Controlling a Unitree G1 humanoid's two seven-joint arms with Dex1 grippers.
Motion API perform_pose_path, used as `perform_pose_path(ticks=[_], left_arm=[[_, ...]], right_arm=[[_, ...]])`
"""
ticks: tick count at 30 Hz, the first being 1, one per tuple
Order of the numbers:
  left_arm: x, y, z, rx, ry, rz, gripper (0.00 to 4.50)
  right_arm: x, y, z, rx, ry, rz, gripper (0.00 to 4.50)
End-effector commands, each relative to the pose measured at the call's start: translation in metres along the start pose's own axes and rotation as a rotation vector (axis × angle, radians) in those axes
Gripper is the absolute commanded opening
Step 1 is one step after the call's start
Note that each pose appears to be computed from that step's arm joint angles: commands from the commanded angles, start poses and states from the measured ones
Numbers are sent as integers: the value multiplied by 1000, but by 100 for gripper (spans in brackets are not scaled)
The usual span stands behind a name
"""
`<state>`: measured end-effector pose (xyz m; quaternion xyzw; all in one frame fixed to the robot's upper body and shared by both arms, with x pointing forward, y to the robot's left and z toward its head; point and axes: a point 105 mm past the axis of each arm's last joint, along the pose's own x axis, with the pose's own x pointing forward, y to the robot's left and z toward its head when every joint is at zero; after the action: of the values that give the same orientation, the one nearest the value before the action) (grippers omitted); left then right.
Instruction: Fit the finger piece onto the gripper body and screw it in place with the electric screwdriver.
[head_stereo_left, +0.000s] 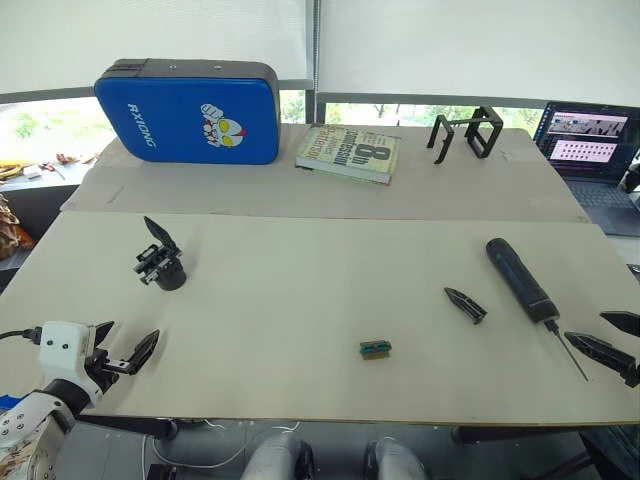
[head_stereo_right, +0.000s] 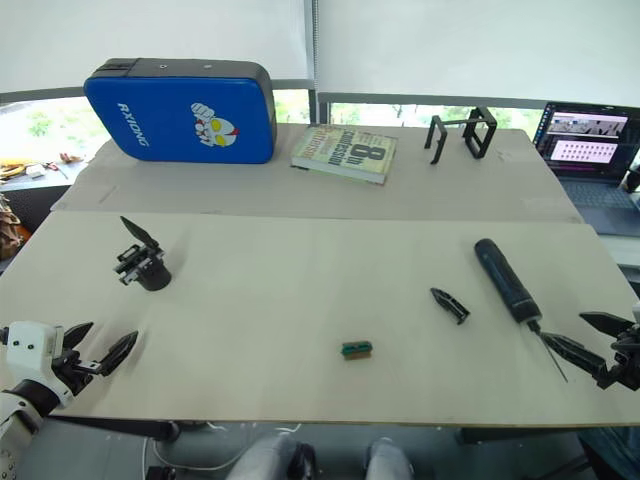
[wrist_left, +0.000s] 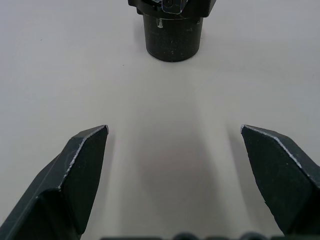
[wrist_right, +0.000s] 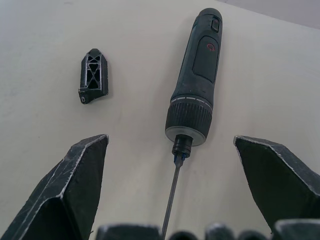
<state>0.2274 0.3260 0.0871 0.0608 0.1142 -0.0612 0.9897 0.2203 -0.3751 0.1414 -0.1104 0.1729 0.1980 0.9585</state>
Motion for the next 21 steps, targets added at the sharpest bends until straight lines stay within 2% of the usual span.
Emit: perform_pose_path(ticks=[1,4,10,15,21], left_arm=[[8,4,9,31,-35,20,450],[27,8,9,14,-50,47,450],[54,10,20,36,-91,39,450],[75,13,30,34,-123,40,450],[100,9,41,50,-148,28,450]], right_arm=[[12,22,31,-93,-73,107,444],[35,78,67,-169,-144,355,444],[51,136,96,-200,-213,594,444],[57,163,110,-217,-265,702,444],[64,180,119,-227,-313,737,444]])
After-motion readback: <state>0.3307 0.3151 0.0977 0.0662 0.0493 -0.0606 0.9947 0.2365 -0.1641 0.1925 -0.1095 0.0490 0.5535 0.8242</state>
